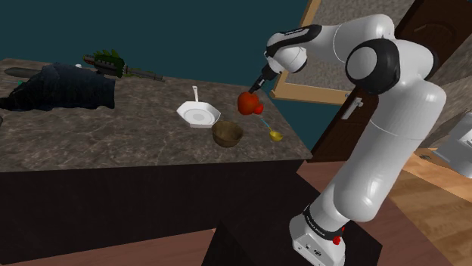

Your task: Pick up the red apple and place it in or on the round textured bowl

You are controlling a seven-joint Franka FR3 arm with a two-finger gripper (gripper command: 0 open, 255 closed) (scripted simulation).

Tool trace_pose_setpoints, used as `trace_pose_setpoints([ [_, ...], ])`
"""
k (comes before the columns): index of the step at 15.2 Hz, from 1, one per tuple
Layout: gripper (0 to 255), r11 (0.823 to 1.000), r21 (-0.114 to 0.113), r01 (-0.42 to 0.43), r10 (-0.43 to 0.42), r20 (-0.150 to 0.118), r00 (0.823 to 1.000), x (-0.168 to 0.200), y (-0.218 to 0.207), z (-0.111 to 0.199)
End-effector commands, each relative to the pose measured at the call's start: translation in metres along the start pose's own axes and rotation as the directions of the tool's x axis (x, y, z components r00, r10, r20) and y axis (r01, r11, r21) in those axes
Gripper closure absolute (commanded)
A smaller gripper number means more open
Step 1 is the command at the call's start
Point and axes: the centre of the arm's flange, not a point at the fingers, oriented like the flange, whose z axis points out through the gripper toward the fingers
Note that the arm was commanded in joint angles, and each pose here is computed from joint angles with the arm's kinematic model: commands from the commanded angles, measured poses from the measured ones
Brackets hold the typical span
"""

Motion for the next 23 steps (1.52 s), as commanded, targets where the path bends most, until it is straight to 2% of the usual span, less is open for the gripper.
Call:
trace_pose_setpoints([
  [1,255,1.0,0.0,0.0,0.0,0.0,1.0,0.005,0.001,-0.009],
  [5,255,1.0,0.0,0.0,0.0,0.0,1.0,0.013,0.001,-0.026],
  [19,255,1.0,0.0,0.0,0.0,0.0,1.0,0.086,-0.151,-0.091],
  [23,255,1.0,0.0,0.0,0.0,0.0,1.0,0.077,-0.152,-0.072],
])
